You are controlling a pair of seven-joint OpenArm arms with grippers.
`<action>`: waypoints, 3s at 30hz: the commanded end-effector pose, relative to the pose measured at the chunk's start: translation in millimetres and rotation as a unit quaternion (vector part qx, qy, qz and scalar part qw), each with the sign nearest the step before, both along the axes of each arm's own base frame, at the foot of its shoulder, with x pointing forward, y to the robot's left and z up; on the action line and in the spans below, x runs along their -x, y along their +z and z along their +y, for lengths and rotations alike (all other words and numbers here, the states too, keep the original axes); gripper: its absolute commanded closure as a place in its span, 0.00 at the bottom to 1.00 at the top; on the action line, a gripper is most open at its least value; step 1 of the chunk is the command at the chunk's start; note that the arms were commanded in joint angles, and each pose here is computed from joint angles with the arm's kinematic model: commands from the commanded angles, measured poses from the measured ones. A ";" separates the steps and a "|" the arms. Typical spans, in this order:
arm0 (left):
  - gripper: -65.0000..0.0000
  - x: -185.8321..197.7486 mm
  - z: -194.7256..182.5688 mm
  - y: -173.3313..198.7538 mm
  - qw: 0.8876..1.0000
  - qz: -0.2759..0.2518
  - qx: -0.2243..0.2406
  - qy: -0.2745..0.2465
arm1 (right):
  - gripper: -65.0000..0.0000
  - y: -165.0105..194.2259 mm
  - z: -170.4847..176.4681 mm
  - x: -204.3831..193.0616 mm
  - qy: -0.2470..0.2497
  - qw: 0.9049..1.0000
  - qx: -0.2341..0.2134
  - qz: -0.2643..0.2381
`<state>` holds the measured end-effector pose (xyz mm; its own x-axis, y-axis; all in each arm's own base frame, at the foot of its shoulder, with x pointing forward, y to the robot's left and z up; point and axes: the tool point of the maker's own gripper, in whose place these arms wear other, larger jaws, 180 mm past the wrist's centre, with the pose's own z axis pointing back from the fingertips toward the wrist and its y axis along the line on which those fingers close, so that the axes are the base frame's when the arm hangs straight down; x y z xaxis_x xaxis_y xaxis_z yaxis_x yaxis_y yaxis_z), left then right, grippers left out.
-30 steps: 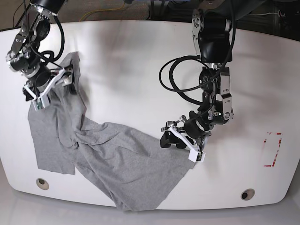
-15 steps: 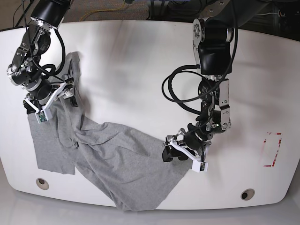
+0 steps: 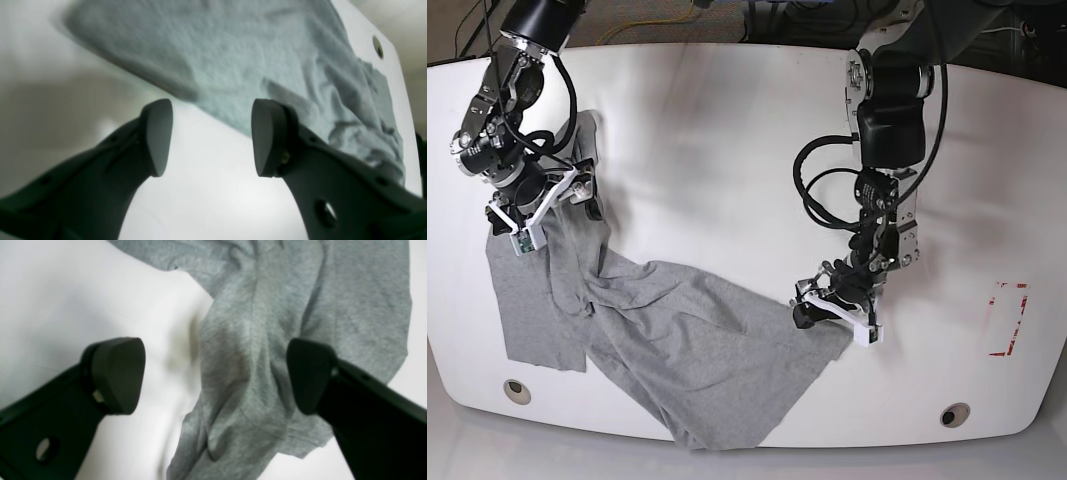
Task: Layout the t-shirt on the table in an organized manner, then fold the t-shirt properly
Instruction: 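Lower the left gripper and pinch the shirt fabric, then drag the pinched fabric with the left gripper away from the right gripper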
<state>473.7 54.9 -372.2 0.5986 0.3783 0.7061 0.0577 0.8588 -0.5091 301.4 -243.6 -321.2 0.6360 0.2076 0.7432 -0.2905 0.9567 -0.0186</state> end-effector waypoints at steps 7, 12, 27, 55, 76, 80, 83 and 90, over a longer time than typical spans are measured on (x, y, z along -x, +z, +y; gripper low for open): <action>0.46 -10.1 21.4 -8.8 0.996 0.038 0.024 0.081 | 0.00 12.4 -1.9 -3.8 0.004 1.000 0.001 -0.023; 0.46 -13.2 17.2 -17.3 0.994 0.060 0.036 0.082 | 0.00 12.4 -1.9 -3.8 0.004 1.000 0.001 -0.023; 0.58 -6.5 -32.4 32.8 0.999 -0.034 -0.017 -0.001 | 0.00 12.6 -2.3 -3.8 0.003 1.000 0.001 -0.023; 0.58 -31.9 -126.0 44.6 0.948 -0.136 -0.221 -0.184 | 0.00 12.8 -2.8 -3.8 0.003 1.000 0.002 -0.023; 0.58 -25.5 -90.8 -26.4 0.944 -0.046 -0.266 -0.191 | 0.00 13.0 -3.1 -3.8 0.003 1.000 0.001 -0.024; 0.58 -22.1 -88.1 -32.9 0.941 -0.038 -0.274 -0.195 | 0.00 14.3 -2.2 -4.1 0.004 1.000 0.000 -0.026; 0.58 -19.1 -85.8 -38.0 0.940 -0.029 -0.276 -0.196 | 0.00 17.5 -5.6 -4.0 -0.003 0.999 -0.007 -0.032; 0.58 -3.7 -82.2 -55.6 0.937 0.017 -0.280 -0.208 | 0.00 24.0 -15.9 -2.6 -0.021 0.999 -0.019 -0.044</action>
